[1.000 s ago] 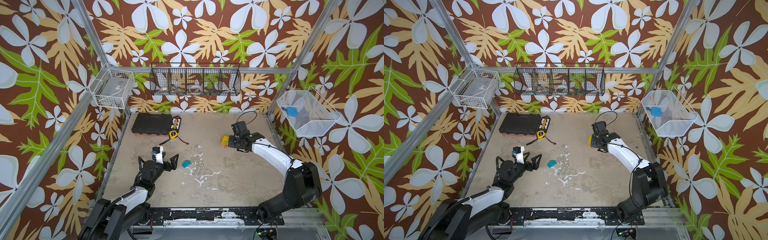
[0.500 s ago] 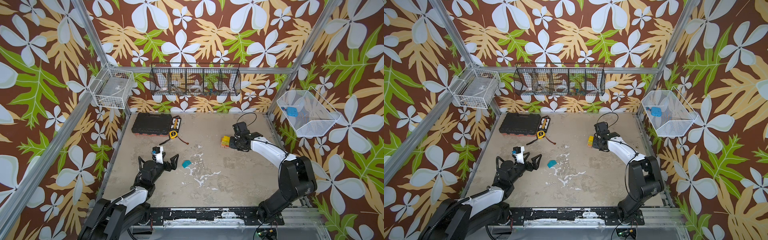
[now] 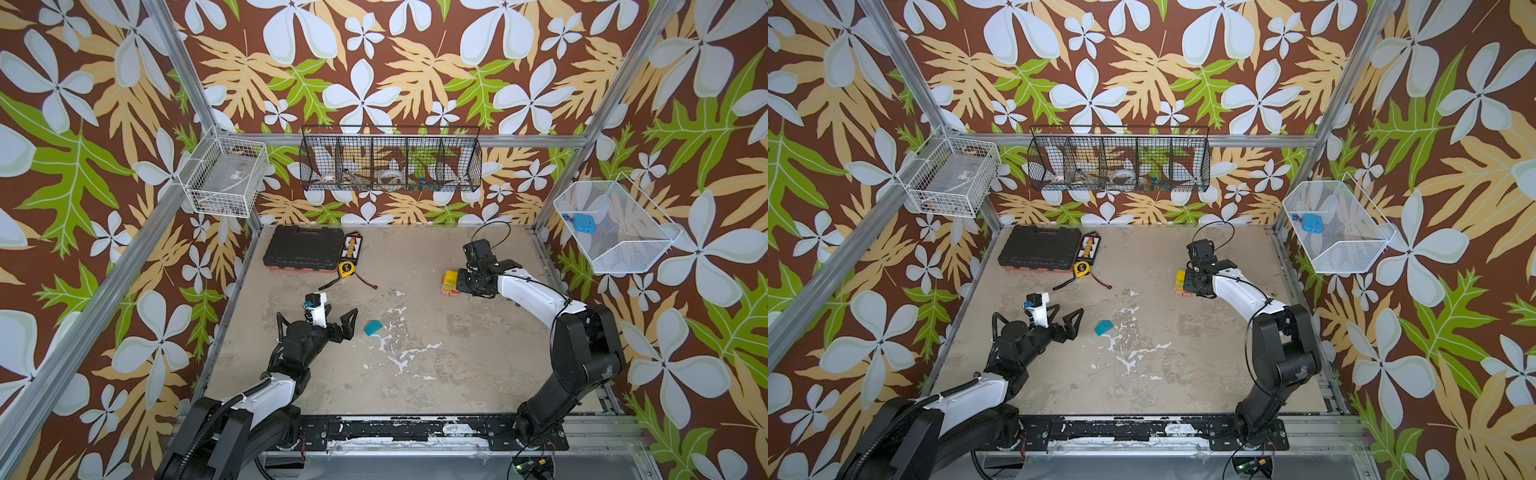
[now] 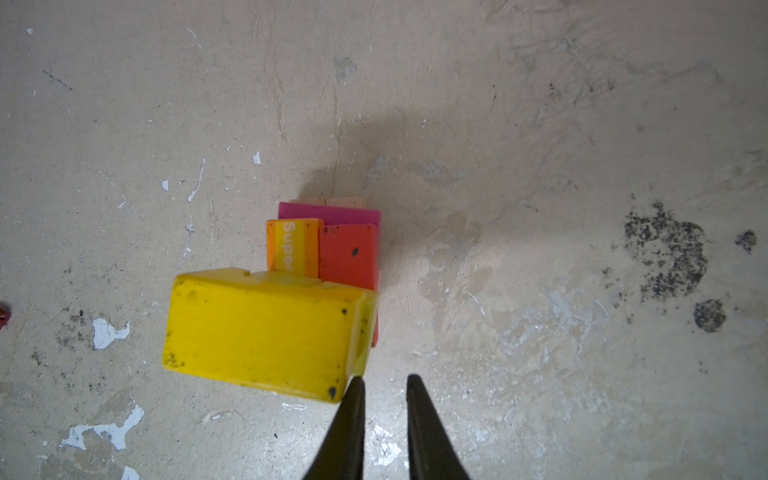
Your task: Build the wood block tower
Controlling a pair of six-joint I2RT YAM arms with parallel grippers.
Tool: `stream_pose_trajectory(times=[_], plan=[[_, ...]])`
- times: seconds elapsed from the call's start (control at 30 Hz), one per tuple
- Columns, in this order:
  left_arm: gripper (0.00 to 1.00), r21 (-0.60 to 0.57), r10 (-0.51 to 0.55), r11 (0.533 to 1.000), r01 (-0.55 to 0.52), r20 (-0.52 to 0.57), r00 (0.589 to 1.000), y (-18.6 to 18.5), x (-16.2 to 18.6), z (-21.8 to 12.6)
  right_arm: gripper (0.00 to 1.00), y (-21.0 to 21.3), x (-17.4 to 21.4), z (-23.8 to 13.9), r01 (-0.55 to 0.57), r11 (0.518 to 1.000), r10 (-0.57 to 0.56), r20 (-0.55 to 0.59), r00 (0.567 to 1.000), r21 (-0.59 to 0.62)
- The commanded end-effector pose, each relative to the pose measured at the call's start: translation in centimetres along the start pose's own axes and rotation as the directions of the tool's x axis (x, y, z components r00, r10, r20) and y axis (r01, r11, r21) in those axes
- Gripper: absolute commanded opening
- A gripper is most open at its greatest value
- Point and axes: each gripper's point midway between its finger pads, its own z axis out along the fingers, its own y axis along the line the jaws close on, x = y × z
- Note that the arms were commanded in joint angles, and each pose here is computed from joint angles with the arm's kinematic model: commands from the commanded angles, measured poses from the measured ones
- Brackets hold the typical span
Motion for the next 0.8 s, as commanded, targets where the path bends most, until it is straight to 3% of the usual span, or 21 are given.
stream_pose_trajectory(times=[0.0, 0.17, 0.27, 0.47, 0.53, 0.6, 0.77], plan=[[1.0, 0.009, 0.005, 1.0, -0.005, 0.03, 1.0, -0.3, -0.9, 0.1, 0.2, -0.5, -0.1, -0.2, -0.004, 1.0, 0.004, 0.008, 1.0, 0.03], [1.0, 0.01, 0.005, 1.0, -0.005, 0.031, 1.0, -0.3, -0.9, 0.1, 0.21, -0.9, -0.1, -1.2, -0.015, 0.999, 0.014, 0.028, 1.0, 0.033], [1.0, 0.008, 0.004, 1.0, -0.005, 0.03, 1.0, -0.3, -0.9, 0.1, 0.26, -1.1, -0.3, -2.3, -0.022, 0.999, 0.021, 0.06, 0.998, 0.024], [1.0, -0.004, 0.004, 1.0, -0.004, 0.029, 1.0, -0.1, -0.9, 0.2, 0.51, -0.1, -1.9, -5.5, -0.052, 0.996, 0.063, 0.15, 0.987, -0.072], [0.97, 0.004, 0.004, 1.0, -0.004, 0.021, 1.0, -0.2, -0.8, 0.3, 0.7, 0.6, -2.7, -6.1, -0.061, 0.992, 0.079, 0.165, 0.983, -0.111], [0.96, 0.004, 0.003, 1.0, -0.003, 0.014, 1.0, -0.2, -0.7, 0.5, 0.82, 1.3, -3.6, -6.3, -0.064, 0.991, 0.083, 0.162, 0.983, -0.12], [0.96, 0.002, 0.004, 1.0, -0.004, 0.015, 1.0, -0.2, -0.7, 0.4, 0.82, 2.2, -6.3, -5.2, -0.078, 0.993, 0.09, 0.143, 0.986, -0.084]])
